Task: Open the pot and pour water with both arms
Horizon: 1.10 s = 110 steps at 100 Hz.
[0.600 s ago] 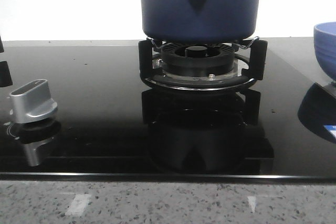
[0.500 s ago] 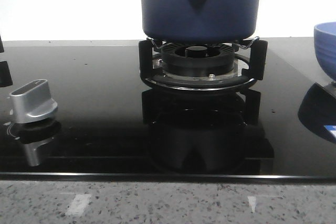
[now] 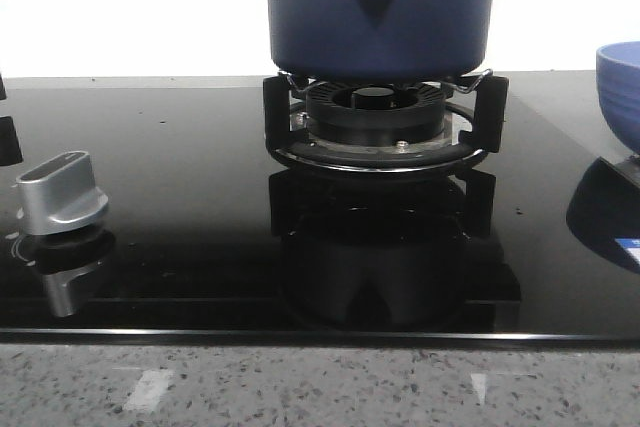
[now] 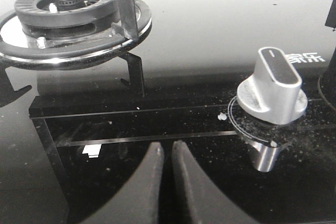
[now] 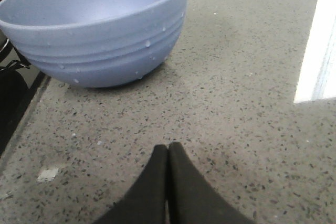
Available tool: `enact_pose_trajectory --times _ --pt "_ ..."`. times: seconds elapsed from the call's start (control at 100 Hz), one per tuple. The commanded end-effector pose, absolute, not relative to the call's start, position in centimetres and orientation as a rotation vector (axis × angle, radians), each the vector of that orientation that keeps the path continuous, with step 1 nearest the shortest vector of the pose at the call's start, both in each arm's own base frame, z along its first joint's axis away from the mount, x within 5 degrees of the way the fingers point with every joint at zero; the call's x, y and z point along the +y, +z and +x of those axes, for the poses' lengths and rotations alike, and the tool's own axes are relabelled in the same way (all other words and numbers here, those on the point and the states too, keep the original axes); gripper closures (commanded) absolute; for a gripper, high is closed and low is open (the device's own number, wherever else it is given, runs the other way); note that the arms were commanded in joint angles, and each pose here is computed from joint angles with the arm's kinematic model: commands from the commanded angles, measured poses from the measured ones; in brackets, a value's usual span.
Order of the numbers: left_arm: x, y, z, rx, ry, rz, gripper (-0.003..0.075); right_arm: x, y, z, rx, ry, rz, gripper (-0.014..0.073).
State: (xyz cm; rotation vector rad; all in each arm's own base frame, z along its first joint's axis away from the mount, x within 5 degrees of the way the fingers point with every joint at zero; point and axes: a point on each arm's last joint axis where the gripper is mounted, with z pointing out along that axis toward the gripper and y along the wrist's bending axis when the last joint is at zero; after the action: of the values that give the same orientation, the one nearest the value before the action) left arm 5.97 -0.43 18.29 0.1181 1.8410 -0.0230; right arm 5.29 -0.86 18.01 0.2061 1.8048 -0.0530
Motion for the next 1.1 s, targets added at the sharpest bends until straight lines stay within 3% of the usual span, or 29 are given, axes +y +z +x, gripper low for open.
enact_pose_trajectory --times 0.0,0.55,0.63,0.71,0.9,1.09 --pt "-0.5 17.8 6.2 1.807 -0.032 0.113 0.074 -0.8 17.4 5.3 1.793 -0.05 0.205 0.0669" --pt "-0.5 17.8 6.2 1.809 -0.032 0.113 0.074 -0.8 17.4 5.3 1.792 -0.05 0.205 0.0669" --pt "-0.5 17.8 6.2 1.812 -0.032 0.113 0.074 -1.0 17.7 5.3 1.766 -0.127 0.147 0.0669" --pt "-0.5 17.7 6.2 1.814 -0.032 0.113 0.074 -1.0 18.6 5.4 1.668 -0.164 0.097 0.0669" --pt "-0.5 17.7 6.1 1.825 -0.031 0.114 0.074 -0.6 21.4 5.3 1.36 -0.109 0.075 0.0669" --pt "-0.5 18.2 6.3 1.758 -0.034 0.114 0.074 -0.4 23.0 4.8 1.167 -0.034 0.103 0.0669"
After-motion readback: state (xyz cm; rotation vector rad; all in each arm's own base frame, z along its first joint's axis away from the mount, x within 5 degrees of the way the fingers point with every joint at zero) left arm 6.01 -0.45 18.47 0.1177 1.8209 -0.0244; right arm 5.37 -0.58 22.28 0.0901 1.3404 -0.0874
